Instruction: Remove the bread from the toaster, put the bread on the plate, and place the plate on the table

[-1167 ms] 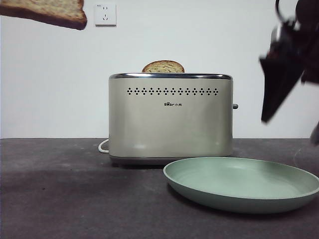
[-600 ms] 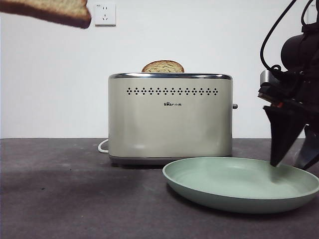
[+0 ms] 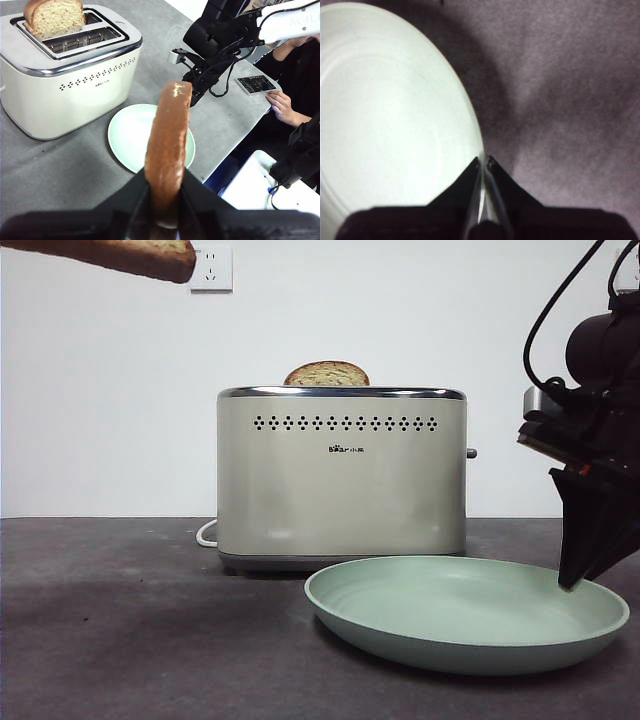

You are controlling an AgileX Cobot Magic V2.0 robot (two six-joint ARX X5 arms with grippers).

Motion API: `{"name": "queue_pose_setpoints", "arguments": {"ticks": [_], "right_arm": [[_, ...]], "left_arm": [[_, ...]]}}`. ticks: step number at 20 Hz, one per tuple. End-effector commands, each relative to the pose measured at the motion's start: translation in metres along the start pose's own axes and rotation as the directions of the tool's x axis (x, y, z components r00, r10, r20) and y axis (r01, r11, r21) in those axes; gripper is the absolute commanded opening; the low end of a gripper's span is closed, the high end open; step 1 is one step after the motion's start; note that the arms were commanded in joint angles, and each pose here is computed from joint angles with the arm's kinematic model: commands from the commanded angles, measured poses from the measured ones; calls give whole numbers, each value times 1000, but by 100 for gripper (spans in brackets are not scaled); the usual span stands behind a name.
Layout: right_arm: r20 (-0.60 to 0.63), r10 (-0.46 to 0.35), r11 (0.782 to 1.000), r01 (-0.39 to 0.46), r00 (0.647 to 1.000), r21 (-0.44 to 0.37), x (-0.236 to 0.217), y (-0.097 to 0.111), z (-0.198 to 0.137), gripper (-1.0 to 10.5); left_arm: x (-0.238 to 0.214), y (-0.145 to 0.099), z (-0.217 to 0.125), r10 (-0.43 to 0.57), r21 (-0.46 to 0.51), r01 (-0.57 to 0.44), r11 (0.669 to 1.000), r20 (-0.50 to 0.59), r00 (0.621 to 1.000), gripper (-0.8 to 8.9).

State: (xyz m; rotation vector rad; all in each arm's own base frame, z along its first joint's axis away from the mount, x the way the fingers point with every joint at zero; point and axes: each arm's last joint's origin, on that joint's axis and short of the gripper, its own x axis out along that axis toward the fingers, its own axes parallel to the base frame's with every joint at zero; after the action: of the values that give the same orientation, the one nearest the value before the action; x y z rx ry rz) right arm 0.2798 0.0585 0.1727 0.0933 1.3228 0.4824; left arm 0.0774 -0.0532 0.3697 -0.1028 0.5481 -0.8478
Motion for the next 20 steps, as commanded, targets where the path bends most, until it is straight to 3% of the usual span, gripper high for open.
{"name": "queue_pose_setpoints", "arguments": {"ticks": [1, 7, 12, 20], "right_arm": [[64, 5, 1000, -5, 998, -9, -20, 10, -4, -17], [287, 114, 991, -88, 951, -101, -97, 54, -32, -17], [319, 171, 980, -128, 932, -153, -120, 80, -56, -17], [330, 293, 942, -211, 897, -261, -112, 130, -57, -17]], "left_arm": [[-1, -1, 0, -14, -7, 14, 1000, 8, 1000, -7], [-1, -4, 7, -105, -12, 106, 994, 57, 993, -7], [2, -6, 16, -193, -29, 197, 980, 105, 976, -8], [60, 14, 26, -290, -117, 280, 953, -74, 954, -8]]}}
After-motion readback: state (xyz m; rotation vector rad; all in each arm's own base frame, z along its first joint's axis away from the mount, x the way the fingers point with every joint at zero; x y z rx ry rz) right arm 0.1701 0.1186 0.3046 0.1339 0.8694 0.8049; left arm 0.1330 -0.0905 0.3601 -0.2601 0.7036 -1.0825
